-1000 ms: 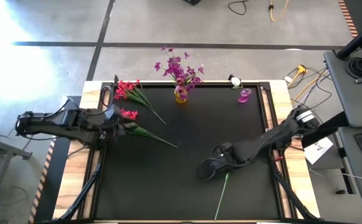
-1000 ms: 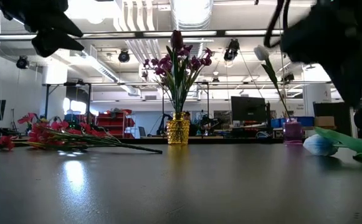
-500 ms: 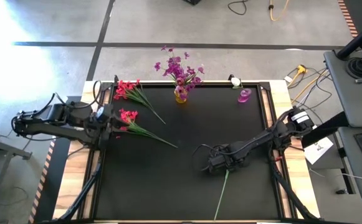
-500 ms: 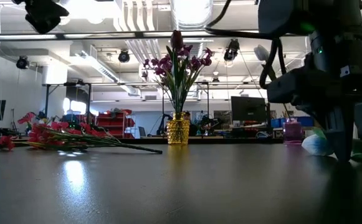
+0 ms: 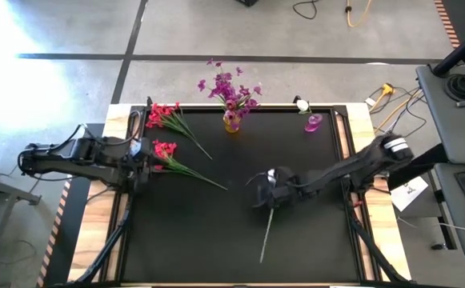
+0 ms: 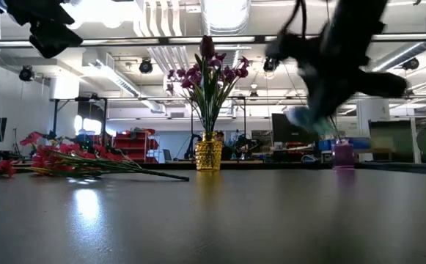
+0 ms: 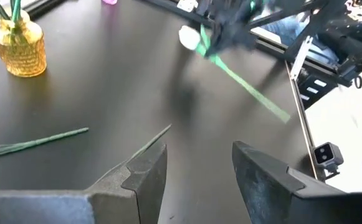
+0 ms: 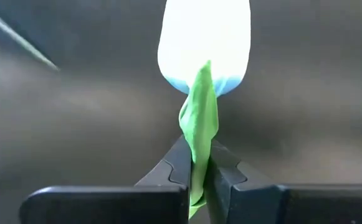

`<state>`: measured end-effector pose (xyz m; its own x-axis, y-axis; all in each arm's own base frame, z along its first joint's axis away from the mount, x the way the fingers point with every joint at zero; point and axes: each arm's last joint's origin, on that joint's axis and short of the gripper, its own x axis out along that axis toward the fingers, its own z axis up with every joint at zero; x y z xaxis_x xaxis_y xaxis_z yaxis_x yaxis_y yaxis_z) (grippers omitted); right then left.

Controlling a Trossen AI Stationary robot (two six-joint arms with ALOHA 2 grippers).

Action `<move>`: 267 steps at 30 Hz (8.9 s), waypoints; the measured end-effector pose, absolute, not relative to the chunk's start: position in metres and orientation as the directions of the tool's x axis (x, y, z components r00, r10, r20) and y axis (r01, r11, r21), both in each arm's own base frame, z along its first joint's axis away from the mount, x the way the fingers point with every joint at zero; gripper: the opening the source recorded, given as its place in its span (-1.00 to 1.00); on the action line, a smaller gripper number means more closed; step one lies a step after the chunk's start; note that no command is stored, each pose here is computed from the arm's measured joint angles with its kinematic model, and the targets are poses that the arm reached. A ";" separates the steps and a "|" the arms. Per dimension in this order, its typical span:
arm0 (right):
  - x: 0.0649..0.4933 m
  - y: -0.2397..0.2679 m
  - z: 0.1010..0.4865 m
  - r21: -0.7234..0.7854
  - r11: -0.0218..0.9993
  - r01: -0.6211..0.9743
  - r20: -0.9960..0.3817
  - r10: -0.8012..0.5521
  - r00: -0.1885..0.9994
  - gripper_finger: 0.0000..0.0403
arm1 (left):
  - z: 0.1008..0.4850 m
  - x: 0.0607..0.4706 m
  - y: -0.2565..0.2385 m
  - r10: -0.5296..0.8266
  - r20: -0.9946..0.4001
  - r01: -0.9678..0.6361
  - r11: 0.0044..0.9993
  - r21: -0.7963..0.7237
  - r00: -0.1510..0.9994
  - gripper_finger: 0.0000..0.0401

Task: Sort flowers into vase by color
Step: Put the white tulip into the violet flower vase, then put the bottom red flowers into the violet flower vase

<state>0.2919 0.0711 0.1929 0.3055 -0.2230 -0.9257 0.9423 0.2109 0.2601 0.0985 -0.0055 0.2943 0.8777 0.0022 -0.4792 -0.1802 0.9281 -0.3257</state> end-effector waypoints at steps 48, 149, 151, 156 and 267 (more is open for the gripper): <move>0.196 -0.230 0.346 -0.459 -0.267 0.847 -0.247 -0.877 -0.411 -0.94 | 0.356 0.203 -0.006 0.236 -0.237 -0.322 0.831 -0.453 0.942 -0.17; 0.359 0.033 0.427 0.180 0.975 0.134 -0.078 -0.121 0.990 0.62 | 0.394 0.208 -0.011 -0.014 0.388 0.085 0.982 -0.166 0.922 -0.96; 0.374 0.034 0.417 0.187 0.972 0.141 -0.096 -0.125 0.988 0.62 | 0.395 0.217 -0.011 -0.040 0.376 0.104 0.983 -0.151 0.926 -0.96; 0.396 0.036 0.406 0.216 0.964 0.153 -0.119 -0.129 0.984 0.62 | 0.400 0.228 -0.011 -0.038 0.361 0.092 0.987 -0.133 0.932 -0.96; 0.176 -0.134 0.289 -0.151 0.048 0.987 -0.452 -0.892 -0.025 -0.36 | 0.304 0.211 0.034 0.389 -0.638 -0.700 0.624 -0.349 0.665 0.31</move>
